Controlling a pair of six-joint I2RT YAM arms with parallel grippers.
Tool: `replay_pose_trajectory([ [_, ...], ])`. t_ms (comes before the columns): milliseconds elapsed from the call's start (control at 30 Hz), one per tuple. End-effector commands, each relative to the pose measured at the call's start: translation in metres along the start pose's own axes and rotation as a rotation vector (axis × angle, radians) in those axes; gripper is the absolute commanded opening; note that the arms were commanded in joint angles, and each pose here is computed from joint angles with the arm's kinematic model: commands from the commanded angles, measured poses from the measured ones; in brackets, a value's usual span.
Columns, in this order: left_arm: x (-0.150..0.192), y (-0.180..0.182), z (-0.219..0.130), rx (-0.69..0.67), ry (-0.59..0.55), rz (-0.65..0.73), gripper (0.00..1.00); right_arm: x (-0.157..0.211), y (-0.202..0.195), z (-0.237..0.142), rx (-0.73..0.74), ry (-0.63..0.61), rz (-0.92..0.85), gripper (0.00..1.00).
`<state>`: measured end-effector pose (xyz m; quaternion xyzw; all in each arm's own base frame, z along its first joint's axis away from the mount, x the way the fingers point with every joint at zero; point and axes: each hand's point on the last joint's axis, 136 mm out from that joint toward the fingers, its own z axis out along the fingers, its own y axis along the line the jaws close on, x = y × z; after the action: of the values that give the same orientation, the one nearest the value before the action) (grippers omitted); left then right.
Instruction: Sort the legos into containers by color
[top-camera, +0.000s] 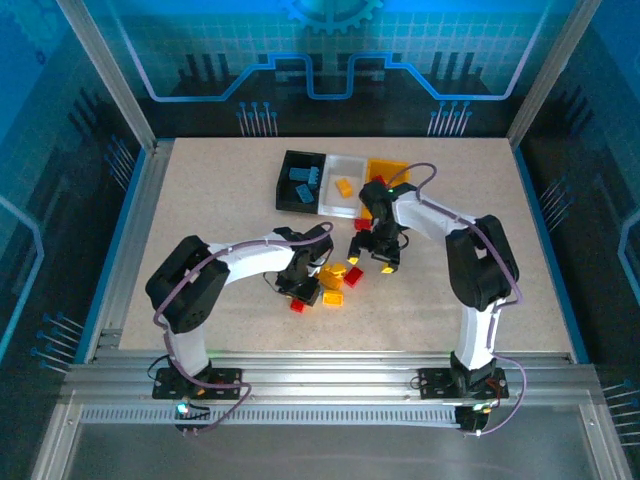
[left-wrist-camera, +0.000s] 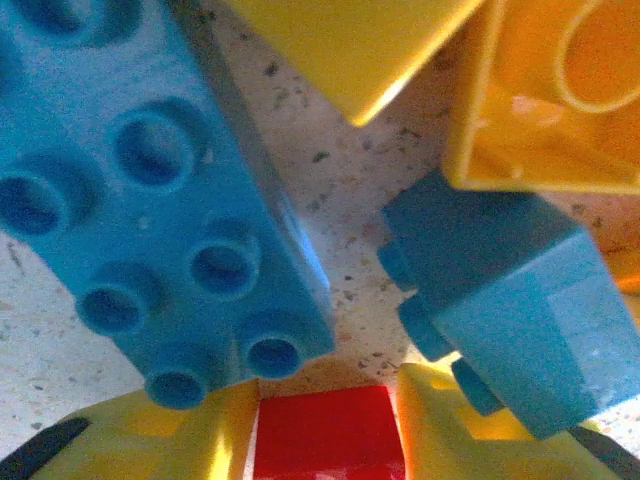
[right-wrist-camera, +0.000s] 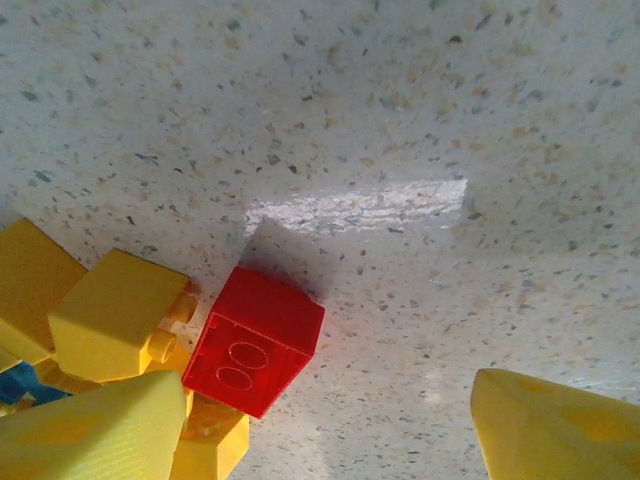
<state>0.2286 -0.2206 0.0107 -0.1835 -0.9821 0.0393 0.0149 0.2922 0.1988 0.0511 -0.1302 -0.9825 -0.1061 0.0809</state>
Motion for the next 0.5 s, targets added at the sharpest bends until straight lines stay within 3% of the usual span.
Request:
replay_pose_trajectory([
  [0, 0.017, -0.007, 0.021, 0.04, 0.061, 0.003, 0.36, 0.003, 0.009, -0.002, -0.003, 0.024, 0.073, 0.77],
  [267, 0.025, -0.004, 0.006, 0.044, 0.047, -0.011, 0.32, 0.003, 0.014, 0.008, 0.04, 0.063, 0.121, 0.78],
  [467, 0.019, 0.005, -0.027, 0.066, -0.024, -0.068, 0.32, 0.003, 0.025, 0.019, 0.072, 0.092, 0.109, 0.77],
])
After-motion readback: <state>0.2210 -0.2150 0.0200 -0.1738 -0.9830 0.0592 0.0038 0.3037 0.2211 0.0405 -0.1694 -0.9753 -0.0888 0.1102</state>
